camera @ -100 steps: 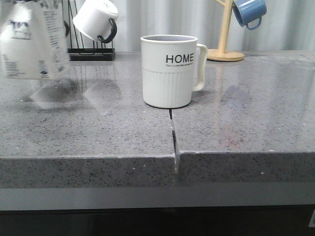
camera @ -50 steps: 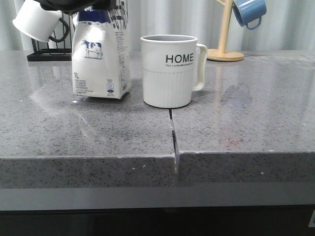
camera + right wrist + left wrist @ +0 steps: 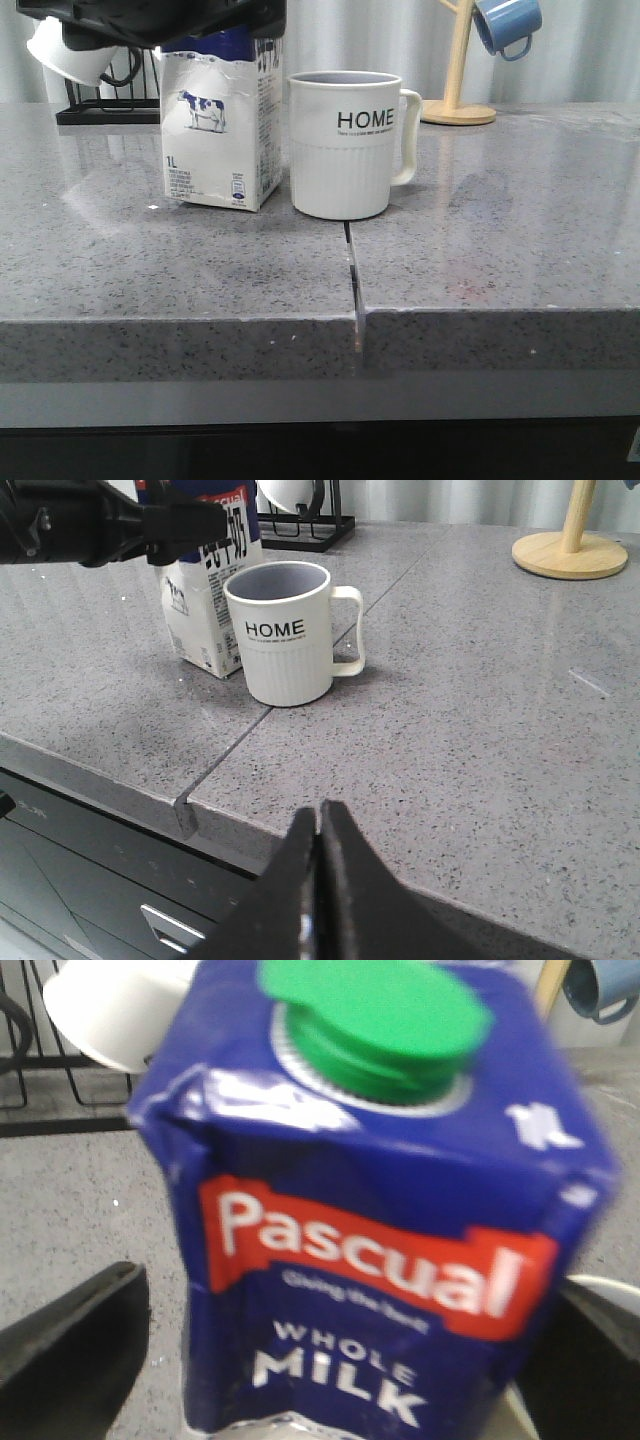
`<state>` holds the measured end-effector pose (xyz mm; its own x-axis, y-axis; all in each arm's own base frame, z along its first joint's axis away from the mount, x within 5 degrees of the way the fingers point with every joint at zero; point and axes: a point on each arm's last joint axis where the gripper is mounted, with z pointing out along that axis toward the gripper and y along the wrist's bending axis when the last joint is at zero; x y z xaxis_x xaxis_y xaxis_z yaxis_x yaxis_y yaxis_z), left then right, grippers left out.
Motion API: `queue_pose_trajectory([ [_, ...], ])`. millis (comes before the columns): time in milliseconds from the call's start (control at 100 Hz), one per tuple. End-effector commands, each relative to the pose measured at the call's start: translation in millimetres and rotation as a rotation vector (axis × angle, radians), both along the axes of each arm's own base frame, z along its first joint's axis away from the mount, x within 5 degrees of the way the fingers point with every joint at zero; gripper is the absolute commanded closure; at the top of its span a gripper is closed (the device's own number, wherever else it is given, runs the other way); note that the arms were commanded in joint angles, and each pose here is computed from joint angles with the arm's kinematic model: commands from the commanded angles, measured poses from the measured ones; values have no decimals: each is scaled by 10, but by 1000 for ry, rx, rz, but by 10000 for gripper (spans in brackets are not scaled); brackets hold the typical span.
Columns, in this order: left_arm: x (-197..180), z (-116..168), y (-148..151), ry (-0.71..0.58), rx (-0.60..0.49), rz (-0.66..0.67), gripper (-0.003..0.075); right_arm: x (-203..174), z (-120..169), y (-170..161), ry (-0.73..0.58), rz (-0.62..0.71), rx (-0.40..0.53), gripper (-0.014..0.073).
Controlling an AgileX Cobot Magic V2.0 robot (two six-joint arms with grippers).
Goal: Place milk next to cup
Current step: 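Lower the carton beside the mug and open the left gripper, then withdraw the left gripper up and away from the carton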
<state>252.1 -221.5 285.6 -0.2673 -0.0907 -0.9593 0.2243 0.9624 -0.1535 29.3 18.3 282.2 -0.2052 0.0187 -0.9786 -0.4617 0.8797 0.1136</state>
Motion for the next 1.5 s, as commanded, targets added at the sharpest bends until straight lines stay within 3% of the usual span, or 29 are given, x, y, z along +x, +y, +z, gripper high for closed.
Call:
queue_pose_trajectory([
  [0,-67,210,66,-66,-37,9,74,5,139,-5,-82,-7,32,600],
  [350,-580,306,451,-127,-49,-52,107,5,139,-5,-82,-7,32,600],
  [510,-699,366,754,-202,-26,-61,179,5,139,-5,-82,-7,32,600],
  [610,-714,437,964,-250,-1,-57,288,5,139,-5,-82,-7,32,600],
  [810,-599,530,1473,-230,50,-22,653,5,139,-5,-82,-7,32,600],
  [900,-608,556,1706,-190,51,29,741,5,139,-5,-82,-7,32,600],
  [1100,-841,548,2076,-82,52,153,741,5,139,-5,-82,-7,32,600],
  [1200,-1033,524,2126,-75,6,192,741,5,139,-5,-82,-7,32,600],
  [1490,-1541,249,2158,-75,63,192,741,5,139,-5,-82,-7,32,600],
])
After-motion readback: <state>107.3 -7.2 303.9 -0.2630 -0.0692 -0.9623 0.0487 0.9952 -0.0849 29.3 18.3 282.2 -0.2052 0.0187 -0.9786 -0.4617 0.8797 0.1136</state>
